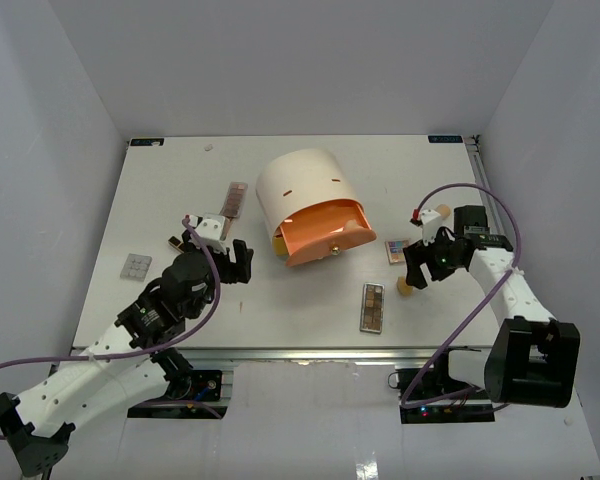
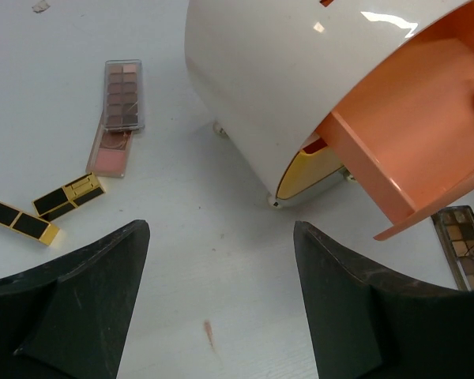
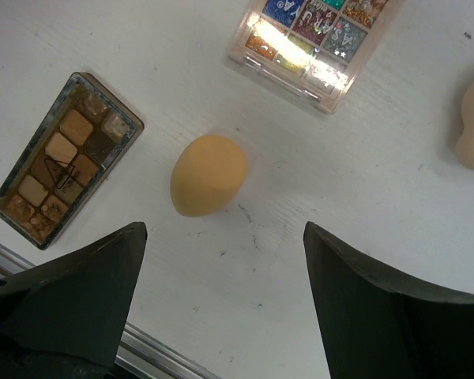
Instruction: Organize the makeup
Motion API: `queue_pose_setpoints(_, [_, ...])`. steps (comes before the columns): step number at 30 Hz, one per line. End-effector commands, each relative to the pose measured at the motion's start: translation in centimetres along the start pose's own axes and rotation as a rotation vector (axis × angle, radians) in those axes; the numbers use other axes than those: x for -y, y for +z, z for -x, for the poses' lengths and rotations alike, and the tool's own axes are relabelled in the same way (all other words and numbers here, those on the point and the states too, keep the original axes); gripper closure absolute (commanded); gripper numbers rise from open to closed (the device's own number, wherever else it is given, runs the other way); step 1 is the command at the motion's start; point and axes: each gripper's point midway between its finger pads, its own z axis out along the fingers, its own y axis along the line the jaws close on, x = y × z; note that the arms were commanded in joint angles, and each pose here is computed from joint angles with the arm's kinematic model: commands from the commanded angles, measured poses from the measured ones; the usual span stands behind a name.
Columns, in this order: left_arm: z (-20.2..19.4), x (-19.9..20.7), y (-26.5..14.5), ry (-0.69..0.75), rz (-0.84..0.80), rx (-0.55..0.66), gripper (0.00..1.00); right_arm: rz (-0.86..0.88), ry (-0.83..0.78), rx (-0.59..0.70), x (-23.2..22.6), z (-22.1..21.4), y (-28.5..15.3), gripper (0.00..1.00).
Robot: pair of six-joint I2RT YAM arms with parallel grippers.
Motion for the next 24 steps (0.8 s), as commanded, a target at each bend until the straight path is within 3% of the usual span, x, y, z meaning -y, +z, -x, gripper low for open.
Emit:
queue_pose_setpoints(1, [0.5,-0.4,0.3,-0.021,0.018,0.018,0.16,-0.025,0.046,-0.070,0.5,-0.8,1.4,0.15])
queue_pose_setpoints(7, [-0.4,-0.5,0.8,-0.024,0.004,-0.013,0.15,0.065,0.062,-0.119,-1.1,-1.0,3.8,0.22])
queue_pose_setpoints(15, [-0.2,-0.7,0.5,-0.032,0.005,0.000,0.15,0.072,0.075,-0.136,-0.7,-0.8,4.7,0.47])
queue_pose_setpoints(20, [-0.2,-0.8,0.4,-0.034,0.007,0.002,0.15,0.060,0.041,-0.096,-0.7,-0.2,4.3,0.74])
queue_pose_setpoints(24, [-0.2,-0.7,0.4,-0.036,0.005,0.003,0.15,0.040,-0.058,0.011,-1.0,2.2,1.7,0.81])
